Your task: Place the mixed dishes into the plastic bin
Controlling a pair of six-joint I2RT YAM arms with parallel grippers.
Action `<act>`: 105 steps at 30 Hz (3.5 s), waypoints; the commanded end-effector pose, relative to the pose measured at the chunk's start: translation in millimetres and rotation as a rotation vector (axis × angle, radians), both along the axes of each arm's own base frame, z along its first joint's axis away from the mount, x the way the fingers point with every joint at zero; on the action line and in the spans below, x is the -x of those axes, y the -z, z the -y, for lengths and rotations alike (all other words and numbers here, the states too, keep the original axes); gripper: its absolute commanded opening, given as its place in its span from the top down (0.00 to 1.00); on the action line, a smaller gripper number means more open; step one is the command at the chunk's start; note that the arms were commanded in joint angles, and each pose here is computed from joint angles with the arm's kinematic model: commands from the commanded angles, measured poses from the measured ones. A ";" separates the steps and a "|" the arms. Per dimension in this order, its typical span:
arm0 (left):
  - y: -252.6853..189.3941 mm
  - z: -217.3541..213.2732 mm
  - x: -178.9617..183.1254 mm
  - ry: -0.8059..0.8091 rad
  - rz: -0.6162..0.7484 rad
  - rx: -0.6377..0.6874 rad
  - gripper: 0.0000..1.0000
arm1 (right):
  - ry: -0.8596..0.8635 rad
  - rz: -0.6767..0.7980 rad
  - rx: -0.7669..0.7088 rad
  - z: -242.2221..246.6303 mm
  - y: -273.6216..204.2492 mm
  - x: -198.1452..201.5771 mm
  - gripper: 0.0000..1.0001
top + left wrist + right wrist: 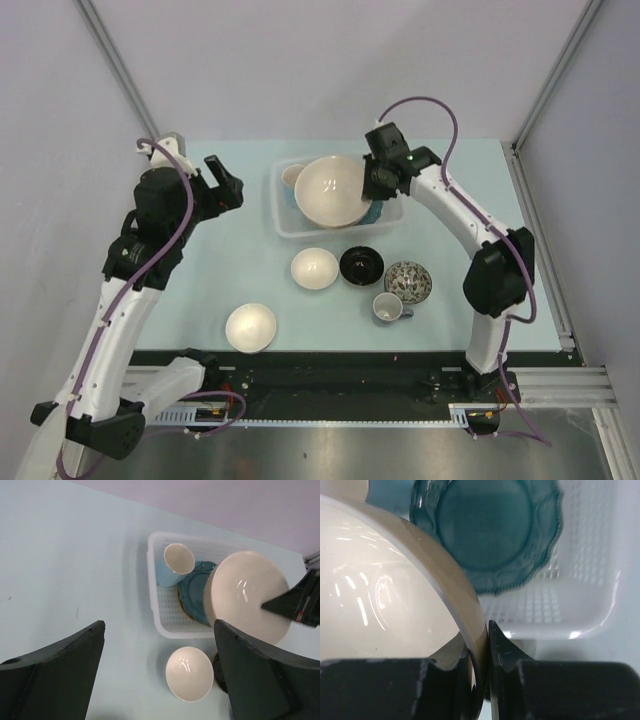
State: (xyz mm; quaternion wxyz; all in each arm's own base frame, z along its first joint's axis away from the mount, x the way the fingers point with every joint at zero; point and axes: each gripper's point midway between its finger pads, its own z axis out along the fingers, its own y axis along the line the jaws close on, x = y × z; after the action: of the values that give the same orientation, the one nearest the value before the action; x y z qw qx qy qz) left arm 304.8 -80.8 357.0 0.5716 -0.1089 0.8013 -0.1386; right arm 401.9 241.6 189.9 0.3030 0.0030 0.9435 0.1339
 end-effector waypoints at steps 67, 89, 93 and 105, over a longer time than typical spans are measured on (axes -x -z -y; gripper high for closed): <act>254.7 97.4 45.3 0.373 -0.604 0.357 0.26 | 0.134 0.185 0.043 86.5 -60.3 73.0 0.31; 302.3 122.9 39.0 0.373 -0.730 0.161 0.81 | 0.123 0.179 -0.029 75.9 -55.9 82.2 0.31; 295.9 124.2 39.6 0.367 -0.736 0.137 1.00 | 0.106 0.191 -0.058 68.4 -59.6 80.2 0.32; 227.0 90.1 68.8 0.343 -0.662 0.046 0.99 | -0.179 0.083 -0.119 -20.4 -32.2 120.8 0.27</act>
State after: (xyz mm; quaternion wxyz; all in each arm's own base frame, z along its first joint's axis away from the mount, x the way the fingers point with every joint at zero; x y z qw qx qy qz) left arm 231.5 -170.2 86.8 0.2005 -0.0356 0.9605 -0.1895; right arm 297.9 214.7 227.4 0.3531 -0.0225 0.9211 0.1625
